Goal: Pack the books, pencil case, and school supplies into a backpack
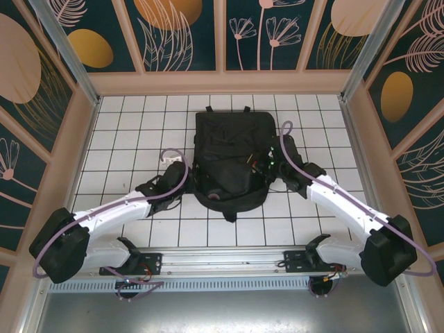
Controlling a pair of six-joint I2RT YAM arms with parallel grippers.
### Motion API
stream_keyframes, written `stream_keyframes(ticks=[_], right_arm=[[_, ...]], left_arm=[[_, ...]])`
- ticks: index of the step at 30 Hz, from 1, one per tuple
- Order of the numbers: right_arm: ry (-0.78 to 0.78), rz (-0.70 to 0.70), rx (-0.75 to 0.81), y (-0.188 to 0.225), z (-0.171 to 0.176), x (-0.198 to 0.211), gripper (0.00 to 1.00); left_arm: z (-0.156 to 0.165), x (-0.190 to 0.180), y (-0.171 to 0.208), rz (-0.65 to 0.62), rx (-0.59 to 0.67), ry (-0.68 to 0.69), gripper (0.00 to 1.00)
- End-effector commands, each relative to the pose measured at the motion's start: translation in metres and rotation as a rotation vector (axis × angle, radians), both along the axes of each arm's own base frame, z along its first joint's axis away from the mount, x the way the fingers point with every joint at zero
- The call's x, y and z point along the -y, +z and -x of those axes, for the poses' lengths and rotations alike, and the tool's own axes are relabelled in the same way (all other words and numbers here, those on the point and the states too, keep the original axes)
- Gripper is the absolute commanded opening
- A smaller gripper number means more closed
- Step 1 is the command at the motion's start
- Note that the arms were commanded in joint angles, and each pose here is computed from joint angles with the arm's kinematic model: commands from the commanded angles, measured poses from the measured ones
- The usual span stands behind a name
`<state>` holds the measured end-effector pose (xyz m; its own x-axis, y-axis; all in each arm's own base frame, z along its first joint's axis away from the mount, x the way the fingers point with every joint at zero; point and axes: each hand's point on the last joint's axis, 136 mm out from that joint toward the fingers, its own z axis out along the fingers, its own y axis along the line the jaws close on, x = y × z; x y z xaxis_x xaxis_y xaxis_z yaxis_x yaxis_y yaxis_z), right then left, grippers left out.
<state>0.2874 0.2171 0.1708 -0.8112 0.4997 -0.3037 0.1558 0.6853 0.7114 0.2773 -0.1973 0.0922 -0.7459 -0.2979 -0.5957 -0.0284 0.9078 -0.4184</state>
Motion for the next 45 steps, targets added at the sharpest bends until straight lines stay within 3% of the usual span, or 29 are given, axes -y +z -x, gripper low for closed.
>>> stream_keyframes(ticks=[1,5,11,16,20,25,33,36,38,45], right_arm=[[-0.069,0.226,-0.010,-0.042,-0.009,0.035,0.05],[-0.024,0.328,-0.011,-0.052,-0.012,0.034,0.18],[0.166,0.474,0.288,0.029,-0.002,-0.016,0.38],[0.481,0.296,0.416,0.054,0.041,-0.093,0.33],[0.531,0.380,0.389,0.047,0.049,-0.112,0.32],[0.355,0.552,0.348,0.025,0.027,-0.074,0.31],[0.217,0.503,0.213,-0.012,0.009,-0.007,0.35],[0.261,0.507,0.166,-0.030,0.018,-0.007,0.42],[0.297,0.492,0.141,-0.037,0.025,-0.010,0.56],[0.273,0.607,0.236,0.011,0.031,-0.006,0.60]], left_arm=[[0.006,0.002,-0.002,0.043,0.009,-0.020,0.00],[0.007,0.003,0.008,0.076,0.051,-0.037,0.00],[0.009,0.005,0.014,0.109,0.090,-0.053,0.00],[0.010,0.007,0.020,0.150,0.113,-0.058,0.00],[0.010,0.005,0.022,0.154,0.121,-0.055,0.00],[0.014,0.000,0.025,0.159,0.138,-0.047,0.00],[0.019,-0.011,0.031,0.161,0.162,-0.021,0.00],[0.020,-0.012,0.034,0.178,0.171,-0.017,0.00],[0.020,-0.010,0.035,0.194,0.173,-0.024,0.00],[0.020,-0.006,0.040,0.217,0.185,-0.041,0.00]])
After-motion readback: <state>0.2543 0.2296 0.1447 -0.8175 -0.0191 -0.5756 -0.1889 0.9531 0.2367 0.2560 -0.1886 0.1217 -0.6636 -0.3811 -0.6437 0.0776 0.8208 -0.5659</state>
